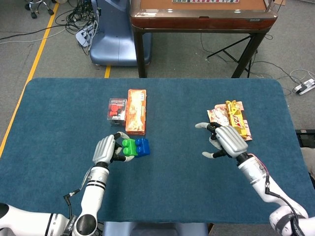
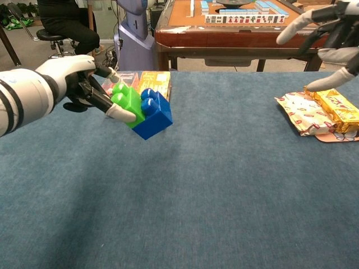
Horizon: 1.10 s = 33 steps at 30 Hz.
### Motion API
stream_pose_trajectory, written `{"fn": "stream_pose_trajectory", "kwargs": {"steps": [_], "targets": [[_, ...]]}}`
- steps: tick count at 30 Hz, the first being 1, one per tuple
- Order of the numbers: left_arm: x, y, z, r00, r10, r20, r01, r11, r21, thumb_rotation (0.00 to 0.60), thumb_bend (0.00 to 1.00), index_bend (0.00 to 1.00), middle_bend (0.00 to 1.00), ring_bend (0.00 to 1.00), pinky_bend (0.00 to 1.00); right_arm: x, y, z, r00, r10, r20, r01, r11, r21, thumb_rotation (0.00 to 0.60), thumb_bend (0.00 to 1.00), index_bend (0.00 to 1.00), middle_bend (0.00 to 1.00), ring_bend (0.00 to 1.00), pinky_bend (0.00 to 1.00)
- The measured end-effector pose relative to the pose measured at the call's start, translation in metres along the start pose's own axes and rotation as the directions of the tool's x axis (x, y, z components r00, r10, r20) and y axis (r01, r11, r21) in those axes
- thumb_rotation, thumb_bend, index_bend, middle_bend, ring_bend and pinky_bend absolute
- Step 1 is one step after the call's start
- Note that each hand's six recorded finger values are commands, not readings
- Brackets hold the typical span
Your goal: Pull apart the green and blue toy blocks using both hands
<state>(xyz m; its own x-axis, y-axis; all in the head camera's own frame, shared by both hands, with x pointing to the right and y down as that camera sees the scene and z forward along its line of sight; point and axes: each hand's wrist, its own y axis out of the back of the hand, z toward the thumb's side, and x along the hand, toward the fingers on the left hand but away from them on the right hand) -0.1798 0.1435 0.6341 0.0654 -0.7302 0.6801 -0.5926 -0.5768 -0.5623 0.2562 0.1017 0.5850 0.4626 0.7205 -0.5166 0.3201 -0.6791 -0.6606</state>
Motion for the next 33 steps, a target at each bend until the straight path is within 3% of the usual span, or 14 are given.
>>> {"fn": "stream_pose_trajectory", "kwargs": {"steps": [4,12,20,33], "targets": [[0.000,0.003,0.007,1.000,0.016,0.002,-0.016,0.999,-0.028,0.600,0.18,0.72,1.00,1.00,1.00,-0.024,-0.004,0.020,0.998,0.063,-0.017,-0.064,0.997,-0.042,0.600,0.00,0.19,1.00,1.00,1.00],[0.001,0.009,0.020,0.999,0.047,0.005,-0.047,0.995,-0.089,0.600,0.18,0.74,1.00,1.00,1.00,-0.062,-0.015,0.059,0.990,0.125,-0.072,-0.131,0.987,-0.094,0.600,0.00,0.16,1.00,1.00,1.00],[0.002,0.012,0.021,0.999,0.050,-0.009,-0.051,0.994,-0.101,0.600,0.18,0.74,1.00,1.00,1.00,-0.086,-0.026,0.080,0.986,0.139,-0.089,-0.146,0.986,-0.079,0.600,0.00,0.15,1.00,1.00,1.00],[0.002,0.012,0.022,0.999,0.039,-0.002,-0.039,0.991,-0.125,0.600,0.18,0.74,1.00,1.00,1.00,-0.111,-0.042,0.088,0.992,0.119,-0.051,-0.123,0.987,-0.101,0.600,0.00,0.09,1.00,1.00,1.00]]}}
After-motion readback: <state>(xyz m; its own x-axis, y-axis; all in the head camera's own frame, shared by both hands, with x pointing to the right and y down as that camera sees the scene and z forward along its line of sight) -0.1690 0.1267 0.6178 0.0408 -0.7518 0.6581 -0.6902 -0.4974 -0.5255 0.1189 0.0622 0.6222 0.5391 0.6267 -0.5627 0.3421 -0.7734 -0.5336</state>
